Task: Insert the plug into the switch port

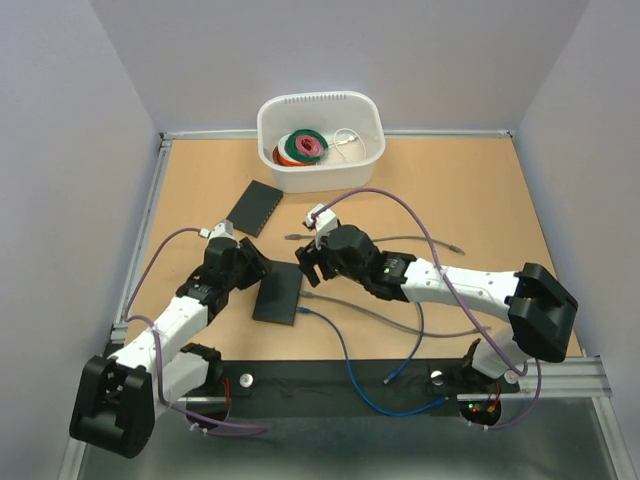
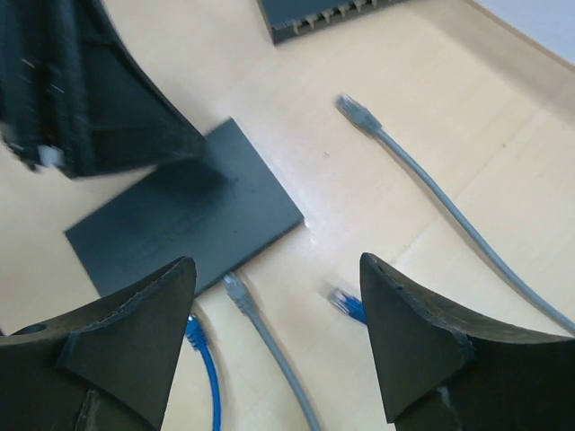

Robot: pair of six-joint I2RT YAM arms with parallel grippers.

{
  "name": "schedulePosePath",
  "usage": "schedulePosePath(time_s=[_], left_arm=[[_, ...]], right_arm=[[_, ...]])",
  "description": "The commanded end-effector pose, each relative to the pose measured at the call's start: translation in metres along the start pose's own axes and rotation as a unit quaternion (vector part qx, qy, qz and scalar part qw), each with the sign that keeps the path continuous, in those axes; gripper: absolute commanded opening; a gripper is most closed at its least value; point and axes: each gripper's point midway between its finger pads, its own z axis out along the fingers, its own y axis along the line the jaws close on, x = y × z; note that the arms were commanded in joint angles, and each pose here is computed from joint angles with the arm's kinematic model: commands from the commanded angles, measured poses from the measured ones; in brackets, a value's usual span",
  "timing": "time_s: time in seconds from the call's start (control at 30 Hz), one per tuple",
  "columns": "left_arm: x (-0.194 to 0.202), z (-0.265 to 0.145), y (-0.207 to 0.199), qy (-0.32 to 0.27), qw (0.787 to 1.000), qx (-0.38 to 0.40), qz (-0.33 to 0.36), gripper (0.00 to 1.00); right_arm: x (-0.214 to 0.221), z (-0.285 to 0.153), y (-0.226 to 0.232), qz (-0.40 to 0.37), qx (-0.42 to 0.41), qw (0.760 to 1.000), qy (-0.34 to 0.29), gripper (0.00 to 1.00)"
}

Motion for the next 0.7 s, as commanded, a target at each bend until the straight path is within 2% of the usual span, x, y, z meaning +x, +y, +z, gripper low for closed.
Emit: schedulePosePath(time_s=[0.0,0.2,0.4,0.53,0.67], left_arm=[[-0.026,-0.014,-0.026,-0.029,0.999,0.029,0.017,0.59],[-0.059,-0.043,-0.052,-0.065,0.996,0.041,0.038,0.59],[-0.104,-0.080,-0.059,-0.128,0.988,-0.002,0.090,0.59],[-0.118,-0.089,-0.051,-0.155,0.980,-0.034,0.119,0.59],[-0.120,-0.092,-0.054,-0.163,0.978,-0.023,0.128,0.59]], right_arm=[[0.028,-0.004,-0.027,0.002,0.050,0.998,0.033,0.79],[0.059,-0.007,-0.055,0.015,0.081,0.994,0.067,0.80],[0.071,0.002,-0.059,0.007,0.083,0.993,0.087,0.80],[0.087,0.007,-0.057,-0.001,0.077,0.990,0.117,0.80],[0.100,0.009,-0.059,-0.004,0.083,0.988,0.133,0.79]])
